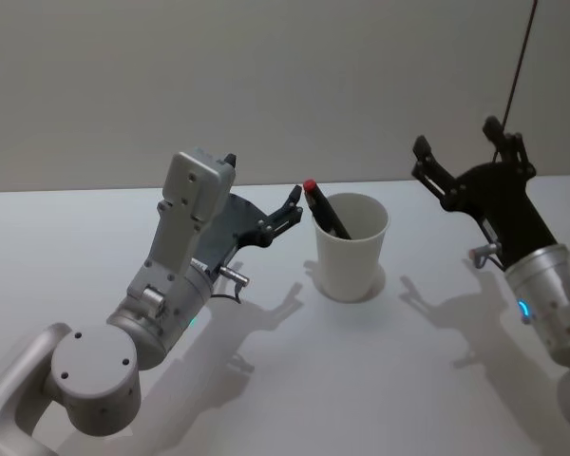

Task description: Place the pen into the pen holder.

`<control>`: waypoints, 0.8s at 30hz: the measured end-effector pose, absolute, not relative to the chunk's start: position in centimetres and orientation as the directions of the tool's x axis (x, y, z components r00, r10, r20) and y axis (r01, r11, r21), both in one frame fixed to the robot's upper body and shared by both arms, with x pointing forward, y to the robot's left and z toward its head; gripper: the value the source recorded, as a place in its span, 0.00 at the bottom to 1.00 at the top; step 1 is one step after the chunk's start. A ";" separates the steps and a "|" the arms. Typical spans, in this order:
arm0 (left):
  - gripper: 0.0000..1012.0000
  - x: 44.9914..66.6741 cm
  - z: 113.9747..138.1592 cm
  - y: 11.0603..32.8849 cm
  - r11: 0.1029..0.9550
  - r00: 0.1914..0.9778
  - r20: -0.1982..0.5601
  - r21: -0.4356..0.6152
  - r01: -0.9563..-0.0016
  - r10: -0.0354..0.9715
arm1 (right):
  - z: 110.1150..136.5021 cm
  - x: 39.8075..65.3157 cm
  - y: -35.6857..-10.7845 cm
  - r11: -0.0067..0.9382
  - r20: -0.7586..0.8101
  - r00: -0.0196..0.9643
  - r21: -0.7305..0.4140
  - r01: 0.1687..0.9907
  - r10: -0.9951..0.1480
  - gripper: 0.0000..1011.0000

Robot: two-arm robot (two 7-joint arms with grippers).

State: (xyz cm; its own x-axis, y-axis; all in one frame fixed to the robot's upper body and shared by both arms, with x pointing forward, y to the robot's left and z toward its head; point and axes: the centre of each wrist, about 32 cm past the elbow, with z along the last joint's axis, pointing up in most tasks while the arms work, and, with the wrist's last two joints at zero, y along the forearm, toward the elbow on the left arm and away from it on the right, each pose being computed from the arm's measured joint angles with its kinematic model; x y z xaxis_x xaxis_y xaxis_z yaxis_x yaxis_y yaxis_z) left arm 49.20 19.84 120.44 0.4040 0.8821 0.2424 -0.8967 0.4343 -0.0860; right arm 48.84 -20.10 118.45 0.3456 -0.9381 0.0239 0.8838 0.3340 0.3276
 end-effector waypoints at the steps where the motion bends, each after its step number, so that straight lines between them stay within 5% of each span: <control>1: 0.99 49.2 120.4 19.8 0.434 0.404 0.242 -0.086 -0.897 0.882 | 118.5 48.7 -20.2 0.334 0.024 0.345 0.320 0.887 -0.938 0.99; 24: 0.99 49.2 120.4 19.8 0.434 0.404 0.243 -0.086 -0.897 0.882 | 118.8 44.4 -23.6 0.335 0.042 0.333 0.065 0.940 -0.942 0.99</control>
State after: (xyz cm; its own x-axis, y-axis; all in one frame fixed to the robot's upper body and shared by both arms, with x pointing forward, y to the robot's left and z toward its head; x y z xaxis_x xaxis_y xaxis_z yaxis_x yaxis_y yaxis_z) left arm 49.20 19.84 120.44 0.4041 0.8820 0.2425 -0.8966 0.4344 -0.0859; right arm 44.42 -23.64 118.84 0.3325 -0.9421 0.0425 0.9400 0.3348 0.0652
